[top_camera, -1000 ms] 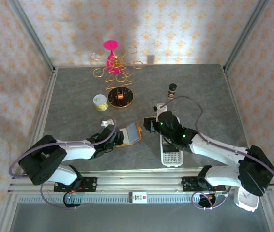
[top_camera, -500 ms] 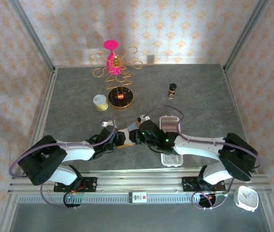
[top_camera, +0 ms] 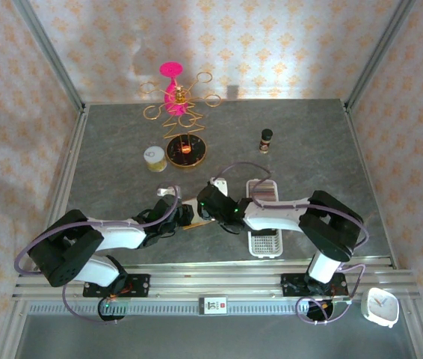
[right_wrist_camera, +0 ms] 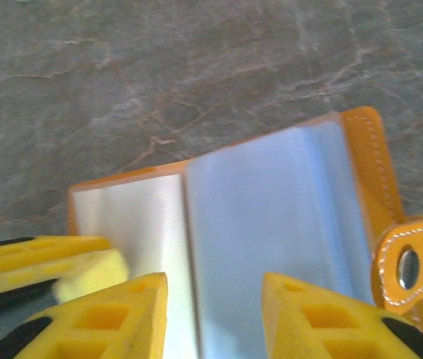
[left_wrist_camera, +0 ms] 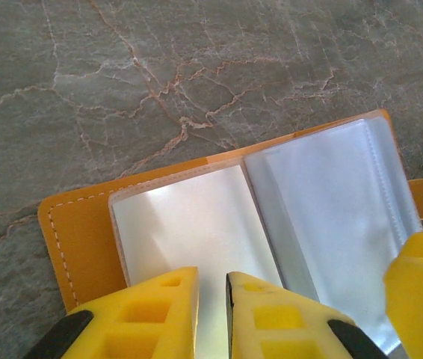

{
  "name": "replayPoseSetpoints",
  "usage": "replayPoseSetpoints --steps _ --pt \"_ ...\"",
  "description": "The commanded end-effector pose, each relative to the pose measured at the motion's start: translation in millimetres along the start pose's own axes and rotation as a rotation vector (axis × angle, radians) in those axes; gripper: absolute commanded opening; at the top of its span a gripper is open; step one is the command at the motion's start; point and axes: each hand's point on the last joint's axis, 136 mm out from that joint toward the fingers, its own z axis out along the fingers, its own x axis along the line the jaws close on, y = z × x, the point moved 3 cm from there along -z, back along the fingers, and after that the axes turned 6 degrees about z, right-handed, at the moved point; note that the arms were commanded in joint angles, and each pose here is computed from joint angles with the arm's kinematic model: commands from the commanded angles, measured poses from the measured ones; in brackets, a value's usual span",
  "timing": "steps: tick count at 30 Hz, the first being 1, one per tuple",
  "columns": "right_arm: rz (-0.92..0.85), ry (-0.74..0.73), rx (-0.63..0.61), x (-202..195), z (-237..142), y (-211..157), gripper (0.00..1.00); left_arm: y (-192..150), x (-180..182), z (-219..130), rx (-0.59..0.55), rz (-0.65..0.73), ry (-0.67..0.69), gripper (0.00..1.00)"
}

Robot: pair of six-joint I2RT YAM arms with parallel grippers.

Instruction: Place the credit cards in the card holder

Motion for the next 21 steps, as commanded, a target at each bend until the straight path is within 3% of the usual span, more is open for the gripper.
replayPoseSetpoints --steps 1,14,21 --pt "0.013 -0.114 -0.031 -24 3 -4 0.38 -1 11 0 -0.009 0.015 0.037 0.19" --pt "0.014 -0.188 0.014 -42 19 -22 0.39 -1 11 0 -0.018 0.002 0.030 0.18" --pt "0.085 0.046 0.058 -13 18 -29 0.40 -1 12 -2 -0.032 -0.029 0.024 0.18"
